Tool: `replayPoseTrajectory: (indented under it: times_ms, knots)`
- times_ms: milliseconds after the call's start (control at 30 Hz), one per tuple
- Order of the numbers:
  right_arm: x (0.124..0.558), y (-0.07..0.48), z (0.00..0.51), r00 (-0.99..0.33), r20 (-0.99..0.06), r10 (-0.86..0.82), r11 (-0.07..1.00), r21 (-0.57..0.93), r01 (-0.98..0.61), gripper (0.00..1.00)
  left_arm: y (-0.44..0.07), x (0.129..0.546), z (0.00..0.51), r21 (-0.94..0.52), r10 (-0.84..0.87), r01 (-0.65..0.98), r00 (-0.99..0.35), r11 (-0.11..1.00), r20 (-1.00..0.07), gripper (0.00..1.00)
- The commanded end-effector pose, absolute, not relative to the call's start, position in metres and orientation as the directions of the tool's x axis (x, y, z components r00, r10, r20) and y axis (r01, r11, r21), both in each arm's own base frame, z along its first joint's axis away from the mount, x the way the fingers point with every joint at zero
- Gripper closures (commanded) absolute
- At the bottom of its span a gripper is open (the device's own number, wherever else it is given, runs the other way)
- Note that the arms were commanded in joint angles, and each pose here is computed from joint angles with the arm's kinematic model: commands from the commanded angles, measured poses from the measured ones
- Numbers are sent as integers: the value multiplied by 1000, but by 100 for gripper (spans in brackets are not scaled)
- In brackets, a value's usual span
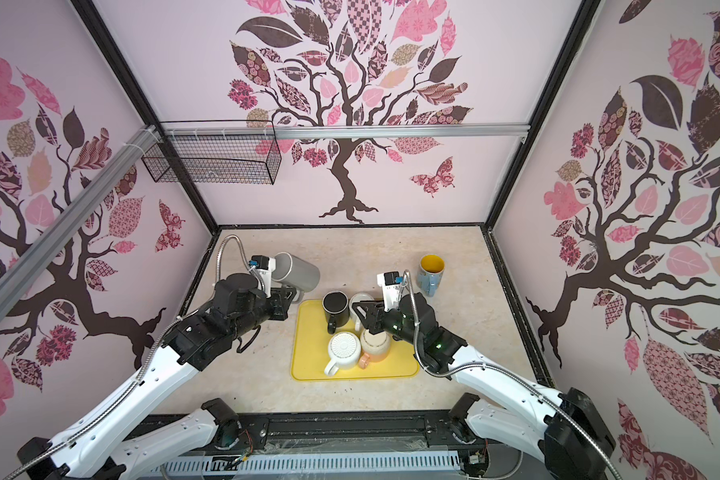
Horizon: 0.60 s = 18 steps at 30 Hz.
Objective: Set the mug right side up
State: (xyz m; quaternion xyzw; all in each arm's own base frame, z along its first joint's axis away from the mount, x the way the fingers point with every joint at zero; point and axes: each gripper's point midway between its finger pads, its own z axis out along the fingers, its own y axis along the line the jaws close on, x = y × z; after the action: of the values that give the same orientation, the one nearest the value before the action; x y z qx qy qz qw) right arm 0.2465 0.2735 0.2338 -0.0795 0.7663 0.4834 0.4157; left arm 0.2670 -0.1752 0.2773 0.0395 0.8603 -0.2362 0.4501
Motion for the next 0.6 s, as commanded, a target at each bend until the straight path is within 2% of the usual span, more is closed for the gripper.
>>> replayPoseTrajectory:
  times_ms: [0, 200, 400, 567]
  knots:
    - [233, 289, 288, -646, -658, 388, 268, 751, -604, 66, -196, 259, 362, -525, -303, 421, -488, 740, -819, 100]
    - [221, 290, 319, -673, -590, 446, 86, 776, -625, 60, -204, 244, 398, -625, -423, 505, -464, 596, -778, 100]
    - [210, 294, 340, -738, -499, 454, -113, 789, -604, 55, -216, 237, 408, -670, -463, 557, -484, 491, -742, 100]
    - [209, 299, 348, -783, -441, 438, -223, 791, -570, 53, -225, 234, 409, -706, -494, 576, -510, 411, -704, 100]
